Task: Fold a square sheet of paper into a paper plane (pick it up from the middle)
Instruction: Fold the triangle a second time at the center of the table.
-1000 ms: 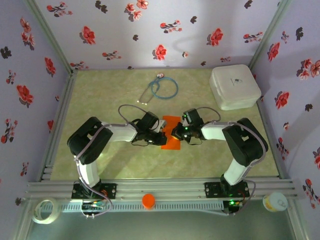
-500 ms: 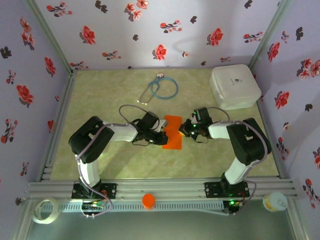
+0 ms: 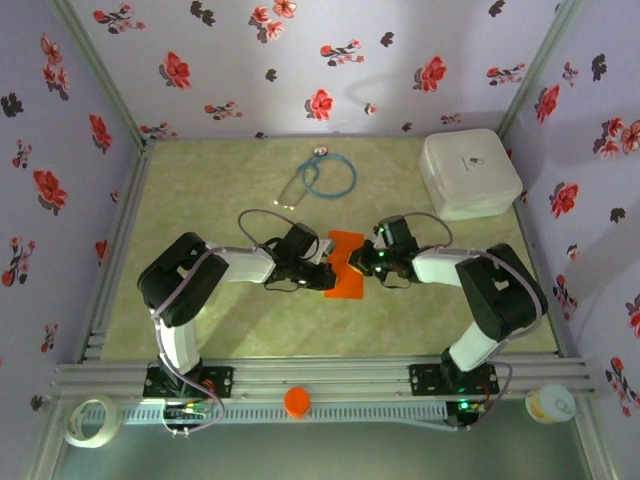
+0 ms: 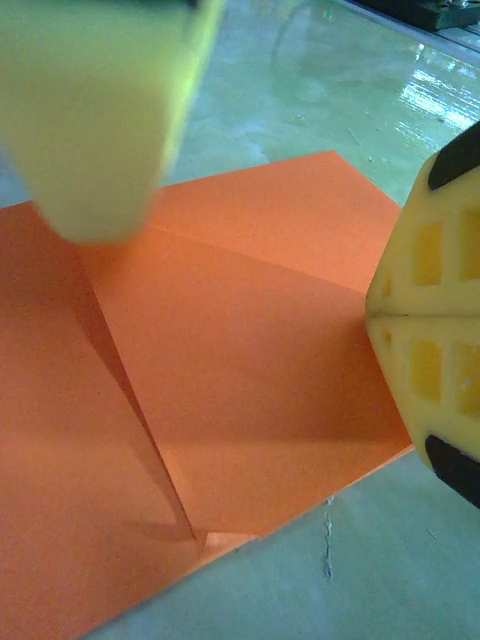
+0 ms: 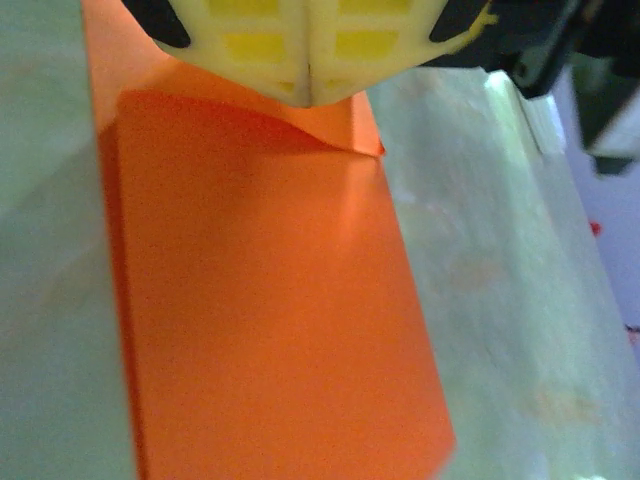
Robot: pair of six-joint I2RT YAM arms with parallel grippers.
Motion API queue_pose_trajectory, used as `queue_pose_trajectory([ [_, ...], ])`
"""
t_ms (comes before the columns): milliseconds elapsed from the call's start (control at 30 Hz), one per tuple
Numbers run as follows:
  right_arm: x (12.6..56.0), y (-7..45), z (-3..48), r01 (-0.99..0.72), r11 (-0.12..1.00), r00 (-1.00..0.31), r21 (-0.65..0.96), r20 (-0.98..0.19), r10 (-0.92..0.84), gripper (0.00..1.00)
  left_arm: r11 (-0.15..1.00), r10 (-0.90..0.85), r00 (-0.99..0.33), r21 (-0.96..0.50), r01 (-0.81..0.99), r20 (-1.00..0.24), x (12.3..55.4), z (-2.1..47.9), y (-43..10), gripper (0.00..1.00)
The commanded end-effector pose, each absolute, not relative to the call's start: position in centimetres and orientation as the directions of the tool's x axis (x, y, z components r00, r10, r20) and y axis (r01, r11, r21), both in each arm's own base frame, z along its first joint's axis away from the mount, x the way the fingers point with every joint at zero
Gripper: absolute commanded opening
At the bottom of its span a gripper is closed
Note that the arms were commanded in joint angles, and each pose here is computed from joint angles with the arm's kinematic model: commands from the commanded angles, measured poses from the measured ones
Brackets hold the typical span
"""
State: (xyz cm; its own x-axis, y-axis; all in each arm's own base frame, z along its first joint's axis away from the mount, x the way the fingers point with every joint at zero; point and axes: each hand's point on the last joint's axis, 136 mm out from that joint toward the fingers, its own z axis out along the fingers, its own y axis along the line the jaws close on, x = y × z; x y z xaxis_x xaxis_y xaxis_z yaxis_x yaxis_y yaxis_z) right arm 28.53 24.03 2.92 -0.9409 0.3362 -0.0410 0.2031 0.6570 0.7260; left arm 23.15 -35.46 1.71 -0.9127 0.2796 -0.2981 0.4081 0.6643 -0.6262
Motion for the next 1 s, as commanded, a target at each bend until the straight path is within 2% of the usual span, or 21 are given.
queue_pose_trajectory([
  [0, 28.1, 22.7, 0.6, 0.266, 0.720, -0.936, 0.642, -0.007, 0.352, 0.00, 0.747, 0.299, -0.941, -0.574, 0.336, -0.161, 21.1, -1.7, -33.0, 0.00],
  [100, 27.9, 21.1, -0.7, 0.312, 0.750, -0.925, 0.584, 0.009, 0.379, 0.00, 0.744, 0.301, -0.940, -0.577, 0.338, -0.162, 21.0, -1.5, -33.1, 0.00],
  [633, 27.7, 20.9, -1.5, 0.318, 0.745, -0.927, 0.587, 0.028, 0.374, 0.00, 0.759, 0.324, -0.929, -0.538, 0.368, -0.178, 20.7, -0.4, -31.6, 0.03],
  [967, 27.6, 21.0, -1.6, 0.320, 0.744, -0.927, 0.586, 0.033, 0.373, 0.00, 0.705, 0.264, -0.920, -0.593, 0.389, -0.289, 22.6, 4.5, -33.6, 0.03],
])
